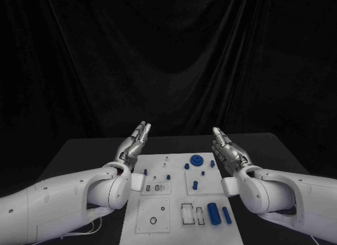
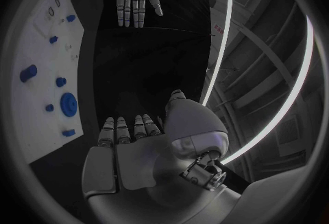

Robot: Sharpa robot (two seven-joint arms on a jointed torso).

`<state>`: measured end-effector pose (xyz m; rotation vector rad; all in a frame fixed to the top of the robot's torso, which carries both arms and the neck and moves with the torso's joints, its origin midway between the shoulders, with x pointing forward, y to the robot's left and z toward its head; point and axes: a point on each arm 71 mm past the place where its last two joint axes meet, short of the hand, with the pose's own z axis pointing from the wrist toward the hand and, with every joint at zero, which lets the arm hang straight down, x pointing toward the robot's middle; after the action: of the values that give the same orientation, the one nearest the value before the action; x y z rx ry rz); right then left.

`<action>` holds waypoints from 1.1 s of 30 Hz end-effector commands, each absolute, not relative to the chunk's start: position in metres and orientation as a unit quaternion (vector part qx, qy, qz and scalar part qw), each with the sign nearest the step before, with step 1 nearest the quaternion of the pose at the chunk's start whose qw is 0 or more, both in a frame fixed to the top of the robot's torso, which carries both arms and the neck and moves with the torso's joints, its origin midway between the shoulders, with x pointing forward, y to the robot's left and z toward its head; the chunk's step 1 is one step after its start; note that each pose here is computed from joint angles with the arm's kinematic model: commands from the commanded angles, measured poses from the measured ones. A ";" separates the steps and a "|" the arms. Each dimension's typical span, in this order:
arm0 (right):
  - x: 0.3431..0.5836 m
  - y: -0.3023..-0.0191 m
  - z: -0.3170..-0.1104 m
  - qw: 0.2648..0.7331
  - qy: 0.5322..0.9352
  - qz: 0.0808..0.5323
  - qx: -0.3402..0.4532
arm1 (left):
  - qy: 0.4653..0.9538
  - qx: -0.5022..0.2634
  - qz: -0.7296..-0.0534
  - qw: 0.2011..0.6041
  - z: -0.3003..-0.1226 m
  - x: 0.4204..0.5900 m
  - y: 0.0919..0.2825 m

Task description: Assemble the parts on the task board

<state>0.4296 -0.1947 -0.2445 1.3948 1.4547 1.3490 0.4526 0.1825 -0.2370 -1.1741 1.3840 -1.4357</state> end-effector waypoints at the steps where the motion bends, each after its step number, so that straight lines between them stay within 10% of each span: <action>1: 0.425 -0.189 -0.246 0.266 0.554 0.541 0.574 | 0.519 -0.453 -0.647 0.329 -0.229 0.450 0.174; 10: 0.424 -0.189 -0.247 0.261 0.554 0.542 0.575 | 0.514 -0.446 -0.669 0.298 -0.228 0.447 0.172; 13: 0.423 -0.209 -0.238 0.320 0.574 0.563 0.501 | 0.527 -0.332 -0.699 0.351 -0.218 0.444 0.179; 33: 0.411 -0.233 -0.218 0.388 0.657 0.563 0.319 | 0.548 -0.245 -0.707 0.373 -0.211 0.430 0.194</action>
<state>0.4137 -0.2377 -0.2211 0.9867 1.5786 1.4509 0.4355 0.1973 -0.2207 -0.7806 1.4749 -1.7296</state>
